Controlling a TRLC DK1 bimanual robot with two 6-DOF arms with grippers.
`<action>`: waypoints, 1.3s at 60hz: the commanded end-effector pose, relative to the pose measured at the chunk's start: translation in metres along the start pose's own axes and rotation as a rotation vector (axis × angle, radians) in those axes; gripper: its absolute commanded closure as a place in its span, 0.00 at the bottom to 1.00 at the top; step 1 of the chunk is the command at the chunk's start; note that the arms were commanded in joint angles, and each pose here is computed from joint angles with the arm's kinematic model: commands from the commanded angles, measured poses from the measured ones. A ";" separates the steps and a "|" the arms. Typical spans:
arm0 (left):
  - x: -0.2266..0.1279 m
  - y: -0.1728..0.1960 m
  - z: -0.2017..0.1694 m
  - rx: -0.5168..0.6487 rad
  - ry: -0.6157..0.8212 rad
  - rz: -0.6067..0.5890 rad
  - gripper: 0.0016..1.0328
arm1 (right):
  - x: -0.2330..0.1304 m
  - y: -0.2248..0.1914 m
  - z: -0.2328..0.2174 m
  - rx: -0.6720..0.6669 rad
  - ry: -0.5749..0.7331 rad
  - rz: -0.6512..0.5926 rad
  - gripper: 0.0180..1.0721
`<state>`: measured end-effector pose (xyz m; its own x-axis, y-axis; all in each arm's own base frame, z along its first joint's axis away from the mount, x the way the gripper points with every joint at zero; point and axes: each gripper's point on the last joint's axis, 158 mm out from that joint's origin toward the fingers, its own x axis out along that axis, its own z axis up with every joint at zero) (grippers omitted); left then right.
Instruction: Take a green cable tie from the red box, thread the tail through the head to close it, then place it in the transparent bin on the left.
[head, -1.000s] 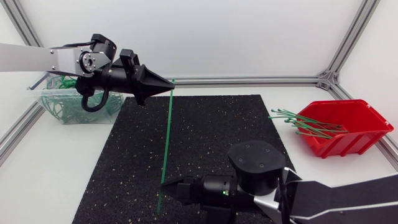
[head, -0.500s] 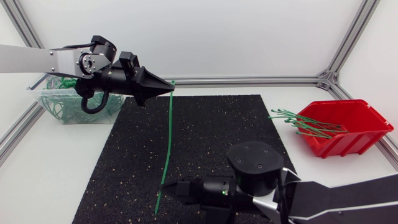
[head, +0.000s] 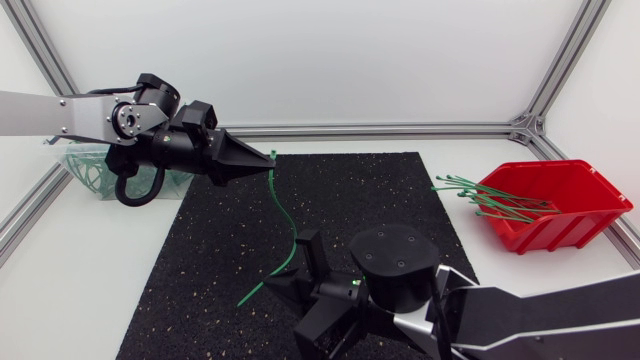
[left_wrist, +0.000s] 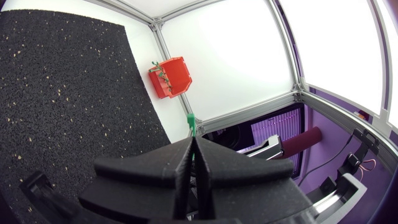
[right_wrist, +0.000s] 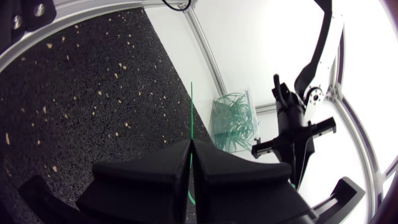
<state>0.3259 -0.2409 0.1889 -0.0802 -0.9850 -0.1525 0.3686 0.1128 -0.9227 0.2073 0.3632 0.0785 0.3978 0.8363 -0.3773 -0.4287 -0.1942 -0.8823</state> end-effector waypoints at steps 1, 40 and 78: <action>0.001 -0.017 -0.013 0.052 0.009 -0.010 0.96 | -0.008 -0.002 0.005 0.128 -0.002 -0.005 0.95; 0.008 -0.038 -0.048 0.082 0.039 0.003 0.96 | -0.036 0.012 0.018 0.753 0.036 0.164 0.95; 0.017 -0.083 -0.103 0.235 0.068 0.057 0.96 | -0.101 -0.053 0.098 1.413 -0.042 0.392 0.95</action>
<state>0.2096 -0.2524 0.2260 -0.1062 -0.9673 -0.2305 0.5765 0.1290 -0.8069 0.1162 0.3360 0.1725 0.0897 0.8523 -0.5154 -0.9575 0.2161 0.1908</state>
